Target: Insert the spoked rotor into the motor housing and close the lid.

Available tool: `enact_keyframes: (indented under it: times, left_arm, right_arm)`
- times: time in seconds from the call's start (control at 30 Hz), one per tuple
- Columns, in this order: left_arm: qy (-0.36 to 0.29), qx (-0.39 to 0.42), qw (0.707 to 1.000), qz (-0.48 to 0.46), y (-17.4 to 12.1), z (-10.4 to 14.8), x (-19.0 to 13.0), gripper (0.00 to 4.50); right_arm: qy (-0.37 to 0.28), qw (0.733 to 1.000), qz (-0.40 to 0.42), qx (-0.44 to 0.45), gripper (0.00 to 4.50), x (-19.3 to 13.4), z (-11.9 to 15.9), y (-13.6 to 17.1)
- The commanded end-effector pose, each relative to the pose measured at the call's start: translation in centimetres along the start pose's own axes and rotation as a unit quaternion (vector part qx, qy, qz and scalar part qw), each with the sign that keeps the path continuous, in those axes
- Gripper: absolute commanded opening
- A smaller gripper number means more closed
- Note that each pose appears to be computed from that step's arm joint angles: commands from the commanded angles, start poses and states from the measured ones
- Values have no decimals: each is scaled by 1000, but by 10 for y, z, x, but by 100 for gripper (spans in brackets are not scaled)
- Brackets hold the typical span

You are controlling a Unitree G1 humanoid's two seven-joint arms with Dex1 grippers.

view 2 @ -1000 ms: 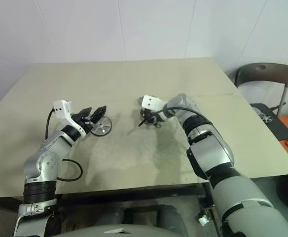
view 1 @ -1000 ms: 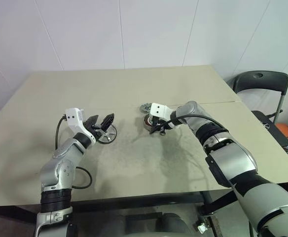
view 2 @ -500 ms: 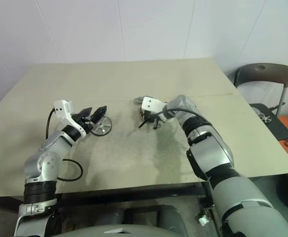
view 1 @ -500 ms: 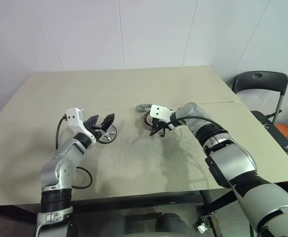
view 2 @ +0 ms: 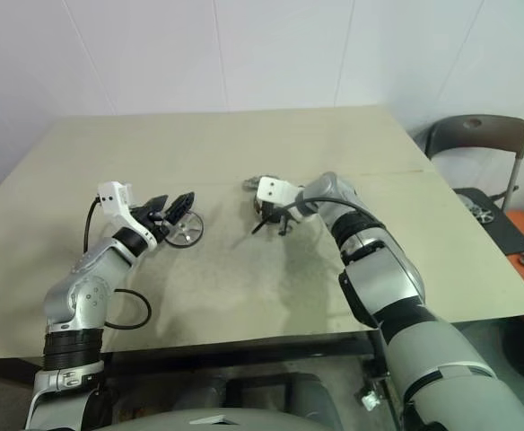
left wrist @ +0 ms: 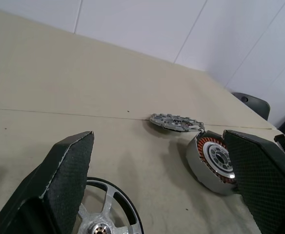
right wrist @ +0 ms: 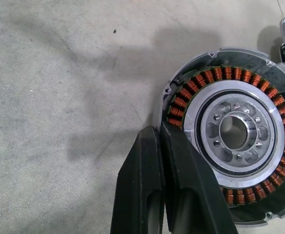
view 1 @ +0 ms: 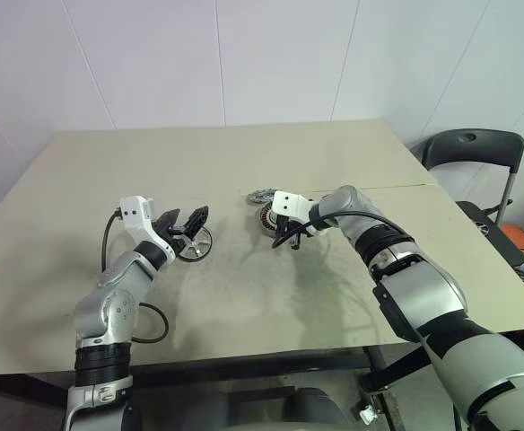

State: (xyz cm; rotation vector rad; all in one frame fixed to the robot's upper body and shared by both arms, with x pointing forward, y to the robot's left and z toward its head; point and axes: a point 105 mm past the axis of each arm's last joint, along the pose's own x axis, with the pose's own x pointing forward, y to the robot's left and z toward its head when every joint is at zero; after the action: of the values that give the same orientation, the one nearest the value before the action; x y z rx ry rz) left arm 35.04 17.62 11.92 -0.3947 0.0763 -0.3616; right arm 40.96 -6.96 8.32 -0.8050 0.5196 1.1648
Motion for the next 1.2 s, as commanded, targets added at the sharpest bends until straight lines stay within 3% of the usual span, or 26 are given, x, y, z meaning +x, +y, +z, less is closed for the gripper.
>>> enact_keyframes:
  times: [0.03,0.27,0.53,0.9,1.2]
  left_arm:
    - [-25,10,1000,-10,-5,14,3,450]
    - [-25,11,1000,-11,-6,14,4,450]
    - [-25,10,1000,-11,-6,13,4,450]
    - [-23,6,1000,-12,-8,10,4,450]
    - [-19,9,1000,-16,-8,10,7,450]
  right_arm:
    - [-32,999,9,-22,2,-5,22,-2]
    - [-71,995,70,-22,2,-13,46,8]
    - [-106,974,181,-81,2,-43,64,48]
    - [-68,983,159,-64,2,-43,33,61]
    - [-41,991,127,22,2,-34,28,64]
